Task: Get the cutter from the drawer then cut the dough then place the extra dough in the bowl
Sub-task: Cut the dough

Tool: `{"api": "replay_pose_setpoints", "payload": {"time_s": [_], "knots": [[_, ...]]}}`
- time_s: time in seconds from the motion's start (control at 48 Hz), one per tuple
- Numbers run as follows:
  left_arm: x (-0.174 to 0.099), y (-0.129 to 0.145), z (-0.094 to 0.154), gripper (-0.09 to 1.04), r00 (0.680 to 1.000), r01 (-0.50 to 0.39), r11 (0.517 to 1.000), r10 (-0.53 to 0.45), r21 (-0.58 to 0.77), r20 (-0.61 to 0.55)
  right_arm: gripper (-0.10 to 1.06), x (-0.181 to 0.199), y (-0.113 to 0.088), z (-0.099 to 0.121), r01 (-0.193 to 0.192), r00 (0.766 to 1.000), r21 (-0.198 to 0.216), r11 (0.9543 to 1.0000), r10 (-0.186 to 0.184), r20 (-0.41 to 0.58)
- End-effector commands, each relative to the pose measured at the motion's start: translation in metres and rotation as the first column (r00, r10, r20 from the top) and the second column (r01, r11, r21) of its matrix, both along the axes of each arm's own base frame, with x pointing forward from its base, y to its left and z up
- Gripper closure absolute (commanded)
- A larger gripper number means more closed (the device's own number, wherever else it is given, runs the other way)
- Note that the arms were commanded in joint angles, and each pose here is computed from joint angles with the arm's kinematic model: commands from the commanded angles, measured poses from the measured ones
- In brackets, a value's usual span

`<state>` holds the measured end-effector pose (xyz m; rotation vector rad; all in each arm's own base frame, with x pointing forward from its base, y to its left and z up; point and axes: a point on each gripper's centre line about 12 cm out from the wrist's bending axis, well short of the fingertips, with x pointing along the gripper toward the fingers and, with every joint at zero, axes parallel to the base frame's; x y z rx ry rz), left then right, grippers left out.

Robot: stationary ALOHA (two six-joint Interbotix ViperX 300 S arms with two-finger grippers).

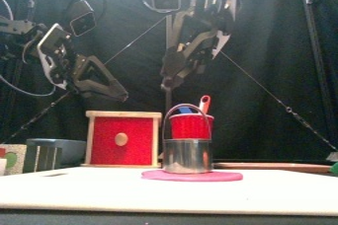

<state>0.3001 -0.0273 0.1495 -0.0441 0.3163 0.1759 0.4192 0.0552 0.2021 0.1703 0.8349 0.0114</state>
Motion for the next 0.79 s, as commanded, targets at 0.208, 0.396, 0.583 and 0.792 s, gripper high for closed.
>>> {"api": "replay_pose_setpoints", "payload": {"time_s": [0.208,0.396,0.583,0.792], "knots": [[0.015,-0.011,0.026,0.57,0.988,0.071,0.995,-0.08,0.076,0.131,0.22,-0.046,0.006,0.016,-0.052,0.95,0.041,0.9978,0.036,0.311],[0.019,-0.023,0.036,0.58,0.952,0.137,0.973,-0.181,0.186,0.246,0.22,-0.081,-0.001,0.005,-0.057,0.835,0.101,0.9933,-0.008,0.551],[0.023,-0.029,0.026,0.58,0.942,0.172,0.955,-0.231,0.241,0.242,0.23,-0.099,-0.004,-0.019,-0.063,0.832,0.091,0.9939,0.002,0.555],[0.028,-0.035,0.023,0.56,0.945,0.194,0.955,-0.243,0.223,0.219,0.23,-0.091,-0.001,-0.022,-0.073,0.877,0.061,0.9955,0.035,0.479]]}}
